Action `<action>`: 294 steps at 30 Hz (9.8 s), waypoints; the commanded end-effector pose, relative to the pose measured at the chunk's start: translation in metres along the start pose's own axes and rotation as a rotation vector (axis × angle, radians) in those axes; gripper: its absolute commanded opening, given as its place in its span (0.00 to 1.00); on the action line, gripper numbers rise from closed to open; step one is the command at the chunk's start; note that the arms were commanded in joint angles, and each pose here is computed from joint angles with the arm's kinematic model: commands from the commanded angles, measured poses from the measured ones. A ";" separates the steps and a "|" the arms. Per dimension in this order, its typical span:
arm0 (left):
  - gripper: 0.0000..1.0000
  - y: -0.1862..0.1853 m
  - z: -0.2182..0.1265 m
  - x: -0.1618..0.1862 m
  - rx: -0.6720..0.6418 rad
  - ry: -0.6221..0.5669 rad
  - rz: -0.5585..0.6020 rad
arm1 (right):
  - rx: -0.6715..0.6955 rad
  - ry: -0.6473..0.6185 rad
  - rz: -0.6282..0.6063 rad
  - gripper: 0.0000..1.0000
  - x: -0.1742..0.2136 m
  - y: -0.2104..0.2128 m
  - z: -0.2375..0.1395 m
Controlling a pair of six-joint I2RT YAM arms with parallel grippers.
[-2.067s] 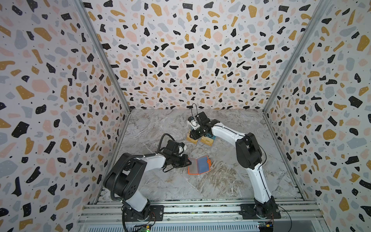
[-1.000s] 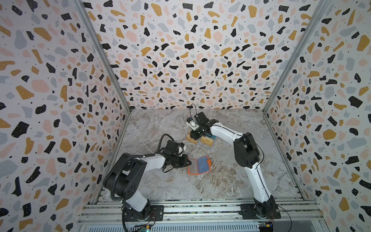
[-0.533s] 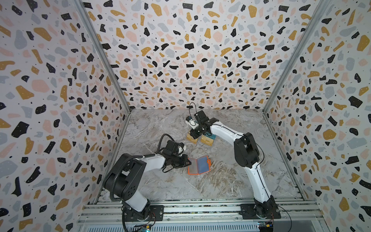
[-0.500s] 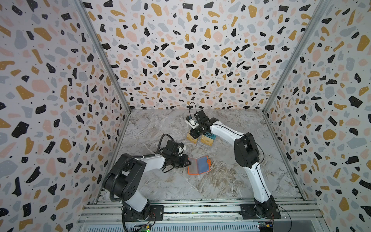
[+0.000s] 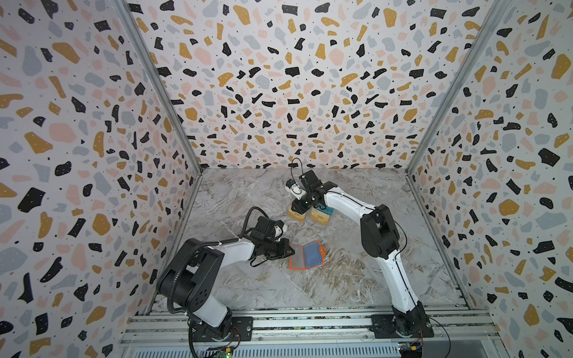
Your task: Put the credit cards into the card holder
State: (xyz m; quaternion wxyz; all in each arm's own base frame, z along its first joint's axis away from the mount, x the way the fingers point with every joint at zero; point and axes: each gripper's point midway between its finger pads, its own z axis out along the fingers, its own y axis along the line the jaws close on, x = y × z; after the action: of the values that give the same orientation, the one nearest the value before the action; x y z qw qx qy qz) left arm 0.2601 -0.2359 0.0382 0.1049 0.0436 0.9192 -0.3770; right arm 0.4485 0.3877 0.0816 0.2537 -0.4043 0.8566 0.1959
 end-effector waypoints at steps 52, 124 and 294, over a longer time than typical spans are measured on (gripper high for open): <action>0.07 0.022 0.003 0.019 -0.067 0.047 -0.034 | 0.026 -0.009 -0.105 0.00 -0.006 0.007 -0.021; 0.13 -0.002 -0.029 -0.008 -0.013 -0.215 -0.147 | -0.570 -0.037 0.640 0.00 0.157 0.148 -0.064; 0.11 0.002 -0.008 0.005 -0.041 -0.093 -0.151 | -0.317 -0.020 0.728 0.00 0.190 0.137 -0.082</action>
State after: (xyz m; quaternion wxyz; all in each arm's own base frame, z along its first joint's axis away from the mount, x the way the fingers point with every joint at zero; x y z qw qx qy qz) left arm 0.2411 -0.2119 0.0310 0.1138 -0.0831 0.9314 -0.3356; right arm 0.2132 0.3184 0.0509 0.1018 -0.1134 0.8892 0.4313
